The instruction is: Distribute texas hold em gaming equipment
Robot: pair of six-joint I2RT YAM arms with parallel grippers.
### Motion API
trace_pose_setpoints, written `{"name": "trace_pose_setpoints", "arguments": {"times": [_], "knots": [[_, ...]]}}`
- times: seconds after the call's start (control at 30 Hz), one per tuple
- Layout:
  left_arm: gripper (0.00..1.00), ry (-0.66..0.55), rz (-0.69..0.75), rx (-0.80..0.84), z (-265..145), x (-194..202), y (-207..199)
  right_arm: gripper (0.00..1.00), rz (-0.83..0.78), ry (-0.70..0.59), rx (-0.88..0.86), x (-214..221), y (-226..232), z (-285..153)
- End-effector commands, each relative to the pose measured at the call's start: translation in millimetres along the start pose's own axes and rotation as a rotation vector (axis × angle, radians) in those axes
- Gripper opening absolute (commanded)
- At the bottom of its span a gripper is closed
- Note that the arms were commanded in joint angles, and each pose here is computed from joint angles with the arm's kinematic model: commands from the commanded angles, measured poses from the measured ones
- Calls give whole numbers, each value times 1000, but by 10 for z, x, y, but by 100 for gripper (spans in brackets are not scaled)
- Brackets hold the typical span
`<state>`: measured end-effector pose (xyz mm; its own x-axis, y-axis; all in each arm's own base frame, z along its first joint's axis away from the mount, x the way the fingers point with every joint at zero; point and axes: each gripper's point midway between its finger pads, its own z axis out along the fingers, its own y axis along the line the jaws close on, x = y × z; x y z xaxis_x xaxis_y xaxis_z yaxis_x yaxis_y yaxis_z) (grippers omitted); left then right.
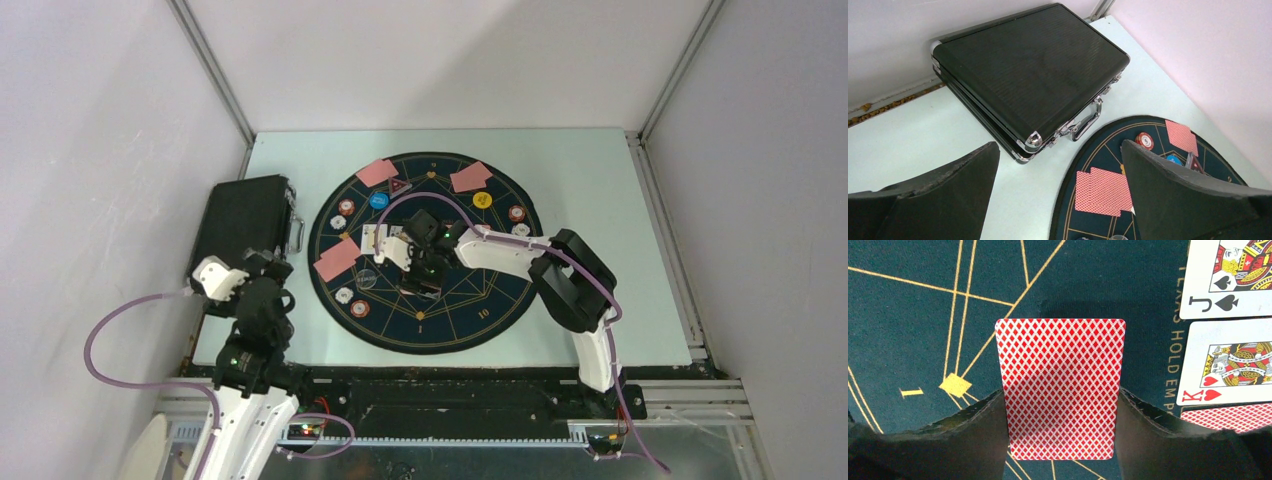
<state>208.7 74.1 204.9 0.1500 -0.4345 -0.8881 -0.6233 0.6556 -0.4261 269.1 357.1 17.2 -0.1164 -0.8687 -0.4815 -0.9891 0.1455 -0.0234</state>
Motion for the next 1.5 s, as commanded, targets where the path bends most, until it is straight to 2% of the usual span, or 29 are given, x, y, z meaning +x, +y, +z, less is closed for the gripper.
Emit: {"name": "trace_pose_setpoints", "arguments": {"times": [0.0,0.07,0.27,0.37,0.5,0.6,0.67,0.7,0.73,0.77,0.83,0.9,1.0,1.1,1.23,1.47], "knots": [[100,-34,-35,-27,9,-61,38,79,7,-14,24,-76,-84,5],[100,-29,-27,-25,9,-61,30,98,6,-20,34,-103,-97,-23],[100,-15,-11,-21,10,-60,0,100,-13,-76,68,-289,-124,-215],[100,-12,-11,-16,6,-72,-19,100,-21,-155,134,-531,-178,-534],[100,0,-19,6,-2,-74,-74,100,45,-356,306,-910,-317,-1229],[100,20,-18,30,-13,-53,-125,100,204,-555,406,-1037,-424,-1778],[100,33,-17,45,-23,-42,-157,100,460,-613,610,-701,-717,-2148],[100,41,-16,51,-28,-36,-170,100,620,-698,669,-565,-842,-2473],[100,44,-21,53,-32,-41,-180,100,730,-715,754,-283,-910,-2663],[100,52,-18,58,-33,-26,-193,100,910,-755,801,-2,-1047,-2800],[100,62,-14,62,-32,-13,-212,100,1152,-746,924,681,-1087,-2991],[100,70,-9,62,-29,-5,-225,100,1318,-725,1095,1296,-1029,-3155],[100,73,-3,57,-29,-20,-231,100,1420,-688,1311,1911,-789,-3375],[100,74,2,53,-23,-16,-230,100,1455,-645,1444,2242,-595,-3483],[100,82,6,62,-15,13,-254,100,1462,-651,1481,2396,-474,-3466],[100,75,20,42,3,21,-214,100,1473,-689,1507,2424,-459,-3503]]}}
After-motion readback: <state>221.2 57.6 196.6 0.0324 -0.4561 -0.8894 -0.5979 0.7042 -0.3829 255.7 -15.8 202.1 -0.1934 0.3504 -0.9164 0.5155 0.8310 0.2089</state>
